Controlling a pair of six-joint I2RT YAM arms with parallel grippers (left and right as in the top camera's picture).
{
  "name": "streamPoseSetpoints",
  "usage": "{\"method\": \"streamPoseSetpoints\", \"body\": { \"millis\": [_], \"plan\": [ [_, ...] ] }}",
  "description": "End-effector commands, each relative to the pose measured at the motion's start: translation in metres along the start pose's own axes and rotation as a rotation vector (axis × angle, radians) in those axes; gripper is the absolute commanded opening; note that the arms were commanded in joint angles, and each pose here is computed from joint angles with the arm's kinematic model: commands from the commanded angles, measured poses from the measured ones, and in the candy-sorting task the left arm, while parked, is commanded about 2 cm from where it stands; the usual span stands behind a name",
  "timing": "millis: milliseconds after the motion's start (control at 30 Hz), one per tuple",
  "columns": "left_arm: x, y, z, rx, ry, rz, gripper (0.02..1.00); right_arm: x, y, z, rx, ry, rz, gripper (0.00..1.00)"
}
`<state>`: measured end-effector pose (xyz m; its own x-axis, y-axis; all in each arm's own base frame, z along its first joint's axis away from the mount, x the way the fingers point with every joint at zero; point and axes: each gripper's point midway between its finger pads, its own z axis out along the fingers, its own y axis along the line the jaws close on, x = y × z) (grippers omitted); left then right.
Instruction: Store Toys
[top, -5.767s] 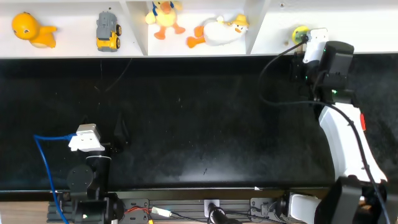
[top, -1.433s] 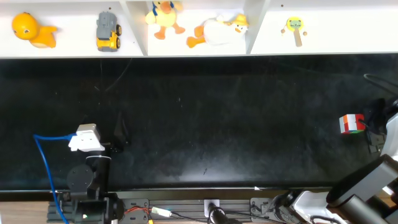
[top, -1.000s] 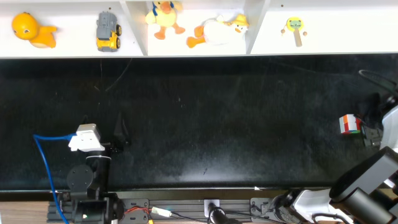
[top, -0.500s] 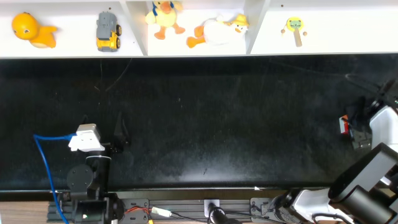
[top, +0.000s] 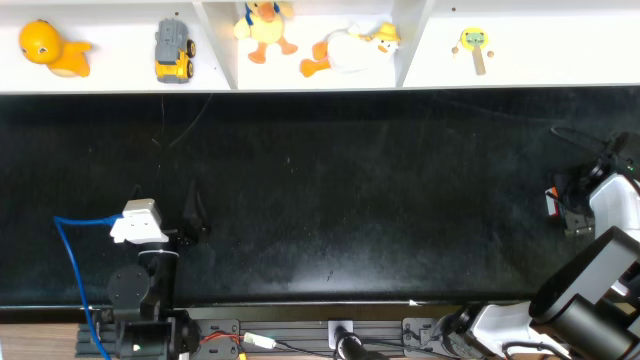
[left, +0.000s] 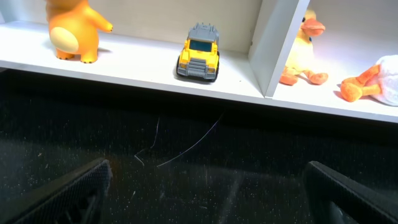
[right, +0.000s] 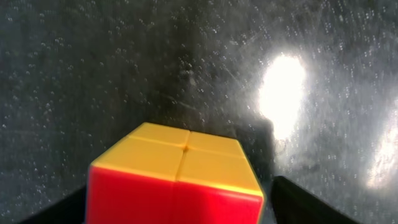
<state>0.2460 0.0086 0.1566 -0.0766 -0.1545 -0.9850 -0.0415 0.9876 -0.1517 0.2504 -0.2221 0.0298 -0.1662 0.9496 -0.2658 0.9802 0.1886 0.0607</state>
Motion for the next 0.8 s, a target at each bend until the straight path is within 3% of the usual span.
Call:
{"method": "streamPoseSetpoints", "body": {
  "millis": [33, 167, 400, 567, 800],
  "plan": [
    [-0.0006, 0.0006, -0.0003, 0.001, -0.008, -0.007, 0.996, -0.0006, -0.0016, 0.0024, 0.014, -0.012, -0.002, 0.698],
    [-0.0006, 0.0007, -0.0003, 0.001, -0.008, -0.008, 0.998, -0.0018, -0.0015, 0.0024, 0.015, -0.018, -0.002, 0.623],
    [-0.0006, 0.0007, -0.0003, 0.001, -0.008, -0.008, 0.998, -0.0018, -0.0021, 0.0023, 0.018, -0.018, -0.002, 0.581],
    [-0.0006, 0.0007, -0.0003, 0.001, -0.008, -0.008, 0.998, 0.0050, -0.0092, 0.0021, 0.045, 0.011, -0.011, 0.349],
    [-0.0006, 0.0005, -0.0003, 0.002, -0.007, -0.008, 0.998, 0.0053, -0.0079, -0.0009, 0.043, 0.023, -0.059, 0.294]
  ]
}}
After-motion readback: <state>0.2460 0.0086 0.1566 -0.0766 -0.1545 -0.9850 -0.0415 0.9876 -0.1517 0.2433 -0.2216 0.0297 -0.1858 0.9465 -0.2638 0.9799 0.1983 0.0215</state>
